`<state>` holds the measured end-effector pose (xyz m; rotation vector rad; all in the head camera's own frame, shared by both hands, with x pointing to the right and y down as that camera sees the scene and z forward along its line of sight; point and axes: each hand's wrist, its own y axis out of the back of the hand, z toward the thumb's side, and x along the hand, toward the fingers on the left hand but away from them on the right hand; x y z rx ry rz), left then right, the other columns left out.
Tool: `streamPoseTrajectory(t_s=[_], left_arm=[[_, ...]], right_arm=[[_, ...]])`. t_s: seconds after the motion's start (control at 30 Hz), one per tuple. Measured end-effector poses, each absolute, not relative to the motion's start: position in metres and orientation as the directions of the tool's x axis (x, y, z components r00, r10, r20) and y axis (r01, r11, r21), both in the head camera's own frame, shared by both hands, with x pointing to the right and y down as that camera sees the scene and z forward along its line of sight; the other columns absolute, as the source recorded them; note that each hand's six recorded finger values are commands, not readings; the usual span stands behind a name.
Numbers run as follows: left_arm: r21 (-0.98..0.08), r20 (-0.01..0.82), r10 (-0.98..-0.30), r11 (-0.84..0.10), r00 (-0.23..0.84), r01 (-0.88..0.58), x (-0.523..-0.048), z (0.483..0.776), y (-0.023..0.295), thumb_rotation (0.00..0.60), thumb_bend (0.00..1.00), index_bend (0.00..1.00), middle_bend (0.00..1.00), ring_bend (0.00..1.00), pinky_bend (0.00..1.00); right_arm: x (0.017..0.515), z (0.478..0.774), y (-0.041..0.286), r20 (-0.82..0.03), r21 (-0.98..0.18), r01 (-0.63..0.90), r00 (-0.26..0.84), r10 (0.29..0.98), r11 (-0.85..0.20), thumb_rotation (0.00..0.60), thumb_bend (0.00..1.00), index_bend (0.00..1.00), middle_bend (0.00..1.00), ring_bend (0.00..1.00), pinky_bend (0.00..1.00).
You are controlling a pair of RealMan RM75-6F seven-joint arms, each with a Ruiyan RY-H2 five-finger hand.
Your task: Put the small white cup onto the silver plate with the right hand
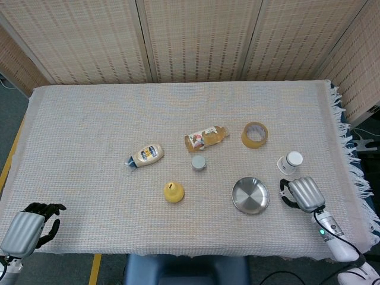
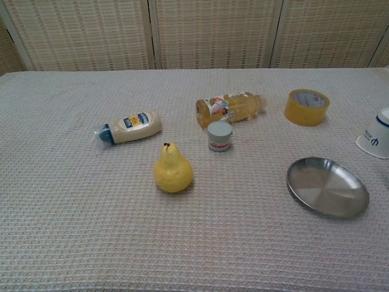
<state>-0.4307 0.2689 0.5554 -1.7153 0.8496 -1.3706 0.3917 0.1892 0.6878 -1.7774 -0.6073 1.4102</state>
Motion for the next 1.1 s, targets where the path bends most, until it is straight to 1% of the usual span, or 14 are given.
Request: streamPoseTrajectory(t_s=[0.17, 0.27, 0.33, 0.4, 0.47, 0.53, 0.63, 0.73, 0.77, 0.9, 0.97, 1.0, 1.07, 1.1], left_arm=[[-0.874, 0.468, -0.861, -0.484, 0.199, -0.038, -0.431, 0.555, 0.269, 0.6, 0.51, 0.37, 0.46, 0.42, 0.38], [-0.875, 0.466, -0.862, -0.482, 0.199, -0.04, -0.432, 0.555, 0.268, 0.6, 0.51, 0.37, 0.46, 0.42, 0.38], [-0.876, 0.465, -0.863, -0.481, 0.198, -0.041, -0.432, 0.554, 0.268, 0.6, 0.51, 0.37, 0.46, 0.42, 0.38], [-0.876, 0.465, -0.863, -0.481, 0.198, -0.042, -0.432, 0.554, 0.268, 0.6, 0.52, 0.37, 0.46, 0.42, 0.38], [-0.876, 0.464, -0.864, -0.48, 0.197, -0.041, -0.432, 0.554, 0.268, 0.6, 0.51, 0.37, 0.46, 0.42, 0.38], [-0.876, 0.464, -0.864, -0.48, 0.196, -0.043, -0.433, 0.554, 0.268, 0.6, 0.51, 0.37, 0.46, 0.42, 0.38], [-0.876, 0.464, -0.864, -0.48, 0.196, -0.043, -0.433, 0.554, 0.268, 0.6, 0.51, 0.37, 0.46, 0.42, 0.38], [-0.875, 0.466, -0.863, -0.482, 0.197, -0.042, -0.432, 0.554, 0.268, 0.6, 0.51, 0.37, 0.46, 0.42, 0.38], [-0.875, 0.466, -0.863, -0.482, 0.197, -0.042, -0.432, 0.554, 0.268, 0.6, 0.52, 0.37, 0.46, 0.42, 0.38], [-0.875, 0.465, -0.863, -0.482, 0.195, -0.044, -0.432, 0.553, 0.268, 0.6, 0.52, 0.37, 0.46, 0.42, 0.38], [-0.875, 0.465, -0.864, -0.482, 0.194, -0.045, -0.433, 0.553, 0.268, 0.6, 0.51, 0.37, 0.46, 0.42, 0.38], [-0.875, 0.466, -0.863, -0.482, 0.194, -0.045, -0.433, 0.553, 0.268, 0.6, 0.51, 0.37, 0.46, 0.42, 0.38], [-0.874, 0.467, -0.863, -0.484, 0.194, -0.045, -0.433, 0.554, 0.268, 0.6, 0.51, 0.37, 0.46, 0.42, 0.38], [-0.874, 0.468, -0.862, -0.484, 0.194, -0.044, -0.432, 0.554, 0.268, 0.6, 0.51, 0.37, 0.46, 0.42, 0.38]], right_arm=[[0.364, 0.689, 0.184, -0.575, -0.807, -0.083, 0.341, 0.744, -0.585, 0.6, 0.21, 0.59, 0.91, 0.81, 1.0], [0.357, 0.697, 0.187, -0.594, -0.791, -0.097, 0.356, 0.721, -0.604, 0.6, 0.21, 0.54, 0.91, 0.76, 1.0], [0.354, 0.702, 0.189, -0.61, -0.779, -0.114, 0.363, 0.704, -0.616, 0.6, 0.2, 0.49, 0.89, 0.69, 1.0], [0.351, 0.707, 0.19, -0.624, -0.767, -0.124, 0.372, 0.687, -0.629, 0.6, 0.17, 0.45, 0.81, 0.6, 0.98], [0.349, 0.708, 0.191, -0.628, -0.76, -0.11, 0.379, 0.68, -0.641, 0.6, 0.14, 0.41, 0.68, 0.5, 0.91], [0.348, 0.709, 0.191, -0.627, -0.756, -0.089, 0.386, 0.677, -0.649, 0.6, 0.12, 0.37, 0.53, 0.36, 0.78], [0.345, 0.707, 0.189, -0.61, -0.758, -0.048, 0.405, 0.681, -0.651, 0.6, 0.11, 0.36, 0.4, 0.21, 0.6], [0.342, 0.702, 0.185, -0.576, -0.767, 0.012, 0.429, 0.696, -0.642, 0.6, 0.11, 0.36, 0.36, 0.17, 0.5], [0.34, 0.699, 0.183, -0.558, -0.771, 0.041, 0.439, 0.704, -0.636, 0.6, 0.12, 0.36, 0.36, 0.17, 0.49], [0.342, 0.688, 0.172, -0.487, -0.797, 0.118, 0.453, 0.747, -0.592, 0.6, 0.27, 0.4, 0.36, 0.17, 0.49], [0.345, 0.686, 0.166, -0.464, -0.822, 0.106, 0.445, 0.765, -0.56, 0.6, 0.28, 0.4, 0.36, 0.17, 0.48], [0.348, 0.685, 0.164, -0.456, -0.835, 0.088, 0.44, 0.774, -0.543, 0.6, 0.28, 0.38, 0.35, 0.16, 0.46], [0.354, 0.683, 0.157, -0.441, -0.867, 0.027, 0.42, 0.793, -0.497, 0.6, 0.24, 0.29, 0.29, 0.11, 0.36], [0.357, 0.683, 0.154, -0.438, -0.878, -0.005, 0.409, 0.801, -0.478, 0.6, 0.19, 0.23, 0.23, 0.06, 0.28]])
